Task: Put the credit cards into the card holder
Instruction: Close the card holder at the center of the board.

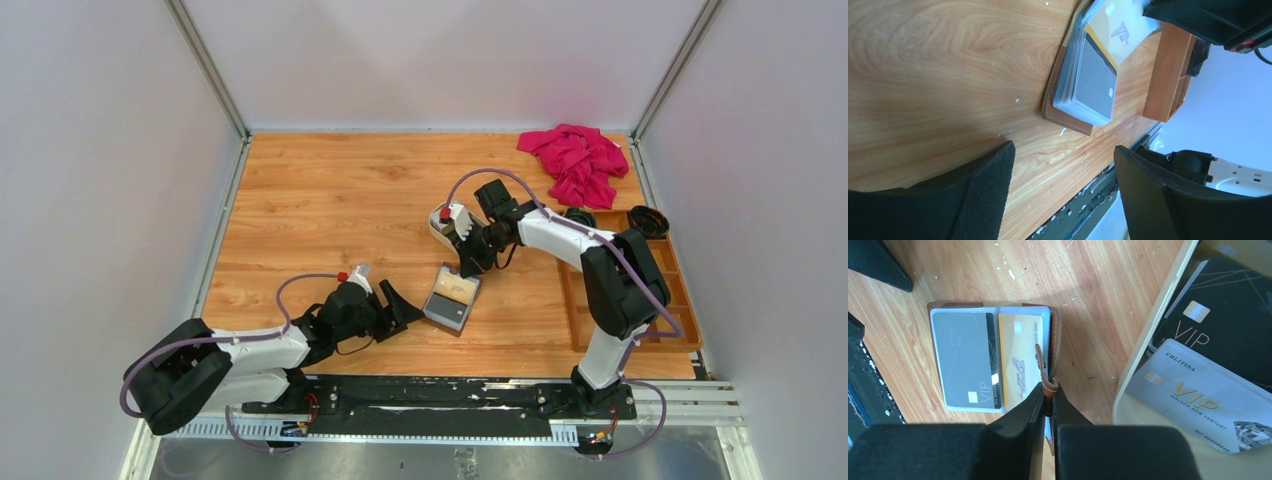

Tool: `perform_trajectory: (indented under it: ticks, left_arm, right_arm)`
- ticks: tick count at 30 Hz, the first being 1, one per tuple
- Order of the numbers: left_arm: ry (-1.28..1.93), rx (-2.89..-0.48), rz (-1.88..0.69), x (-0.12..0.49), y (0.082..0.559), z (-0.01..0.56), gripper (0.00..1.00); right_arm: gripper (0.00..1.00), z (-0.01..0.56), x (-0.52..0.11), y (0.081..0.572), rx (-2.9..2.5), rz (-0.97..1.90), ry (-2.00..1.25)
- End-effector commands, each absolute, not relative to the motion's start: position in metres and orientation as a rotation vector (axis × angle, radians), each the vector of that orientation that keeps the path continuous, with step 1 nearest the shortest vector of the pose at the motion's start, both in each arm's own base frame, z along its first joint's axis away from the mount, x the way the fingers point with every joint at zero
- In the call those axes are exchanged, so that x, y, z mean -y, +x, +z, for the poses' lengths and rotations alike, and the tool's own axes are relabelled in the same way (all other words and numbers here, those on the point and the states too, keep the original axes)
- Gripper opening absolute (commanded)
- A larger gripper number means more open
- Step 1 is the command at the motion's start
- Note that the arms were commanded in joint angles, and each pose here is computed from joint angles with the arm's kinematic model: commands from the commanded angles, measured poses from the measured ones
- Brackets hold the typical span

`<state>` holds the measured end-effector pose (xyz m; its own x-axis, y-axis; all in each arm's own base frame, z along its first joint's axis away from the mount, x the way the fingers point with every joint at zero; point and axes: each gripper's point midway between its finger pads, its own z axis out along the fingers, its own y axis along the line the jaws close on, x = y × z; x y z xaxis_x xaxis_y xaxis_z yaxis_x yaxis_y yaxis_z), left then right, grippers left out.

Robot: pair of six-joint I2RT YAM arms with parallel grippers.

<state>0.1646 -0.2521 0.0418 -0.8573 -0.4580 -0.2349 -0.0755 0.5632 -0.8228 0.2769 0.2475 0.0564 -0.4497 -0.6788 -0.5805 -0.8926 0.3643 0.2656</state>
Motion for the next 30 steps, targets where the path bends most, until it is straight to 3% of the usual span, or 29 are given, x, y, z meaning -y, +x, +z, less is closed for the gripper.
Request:
perform_trajectory:
  ticks: [1,12,20,30]
  left_arm:
    - [-0.623,-2.31,-1.193,0.245,0.17,0.04,0.79]
    - [-0.7,-2.247,-1.301,0.274,0.183,0.041,0.74]
    - [-0.715,-2.083,-1.581,0.296,0.184,0.069,0.54]
    - [-0.687,-2.049,-1.639,0.308,0.189,0.078,0.54]
  right_arm:
    - [0.0,0.037,-0.234,0.26,-2.412,0.806,-1.322]
    - [0.0,0.034,-0.239,0.249,-2.461,0.894,-1.274]
    - [0.0,0.036,-0.244,0.239,-2.501,0.977,-1.212]
    - [0.03,0.043,-0.259,0.217,-2.519,1.175,-1.104]
